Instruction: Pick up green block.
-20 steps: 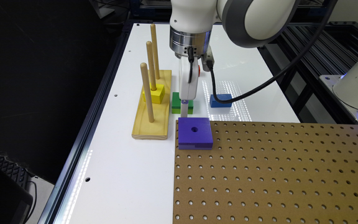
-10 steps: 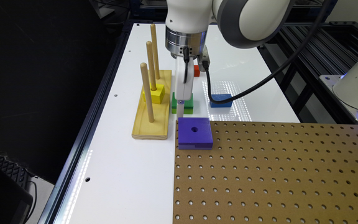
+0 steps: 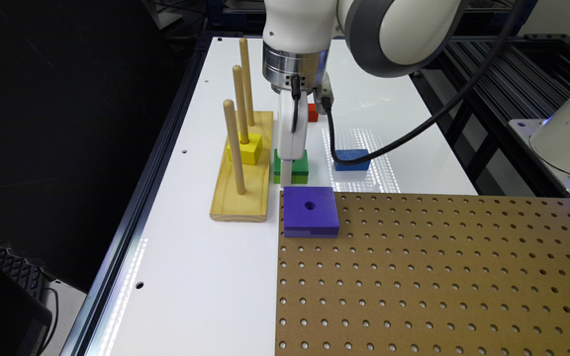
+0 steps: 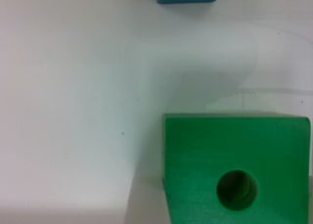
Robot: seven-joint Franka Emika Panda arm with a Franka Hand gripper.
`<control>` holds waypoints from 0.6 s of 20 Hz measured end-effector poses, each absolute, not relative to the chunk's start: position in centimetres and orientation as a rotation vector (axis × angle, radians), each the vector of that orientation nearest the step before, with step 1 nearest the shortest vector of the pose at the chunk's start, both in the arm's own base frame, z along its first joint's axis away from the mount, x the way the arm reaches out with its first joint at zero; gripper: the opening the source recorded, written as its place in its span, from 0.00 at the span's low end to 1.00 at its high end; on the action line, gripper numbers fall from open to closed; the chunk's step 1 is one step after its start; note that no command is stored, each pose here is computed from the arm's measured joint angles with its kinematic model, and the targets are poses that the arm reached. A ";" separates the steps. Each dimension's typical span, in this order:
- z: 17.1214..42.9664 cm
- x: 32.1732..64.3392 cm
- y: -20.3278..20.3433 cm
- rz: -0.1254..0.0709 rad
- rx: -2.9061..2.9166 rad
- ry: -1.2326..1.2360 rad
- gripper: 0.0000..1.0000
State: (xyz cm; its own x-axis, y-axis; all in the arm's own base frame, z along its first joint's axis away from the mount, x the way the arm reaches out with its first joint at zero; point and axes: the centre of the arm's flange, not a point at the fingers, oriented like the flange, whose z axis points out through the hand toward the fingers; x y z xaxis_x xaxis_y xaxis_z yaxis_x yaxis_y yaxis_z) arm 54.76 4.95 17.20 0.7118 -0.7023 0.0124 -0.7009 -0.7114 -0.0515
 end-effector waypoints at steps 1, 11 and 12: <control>17.2 54.8 4.9 -0.047 -2.867 1.176 0.00; 19.7 54.9 4.9 -0.036 -2.874 1.178 0.00; 20.1 54.8 4.9 -0.031 -2.877 1.179 0.00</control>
State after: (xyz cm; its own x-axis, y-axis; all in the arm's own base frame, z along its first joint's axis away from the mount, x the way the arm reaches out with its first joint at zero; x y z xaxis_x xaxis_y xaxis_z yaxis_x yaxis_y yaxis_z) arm 54.83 4.87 20.11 0.7124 -0.7018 0.0058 -0.7011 -0.7120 -0.0376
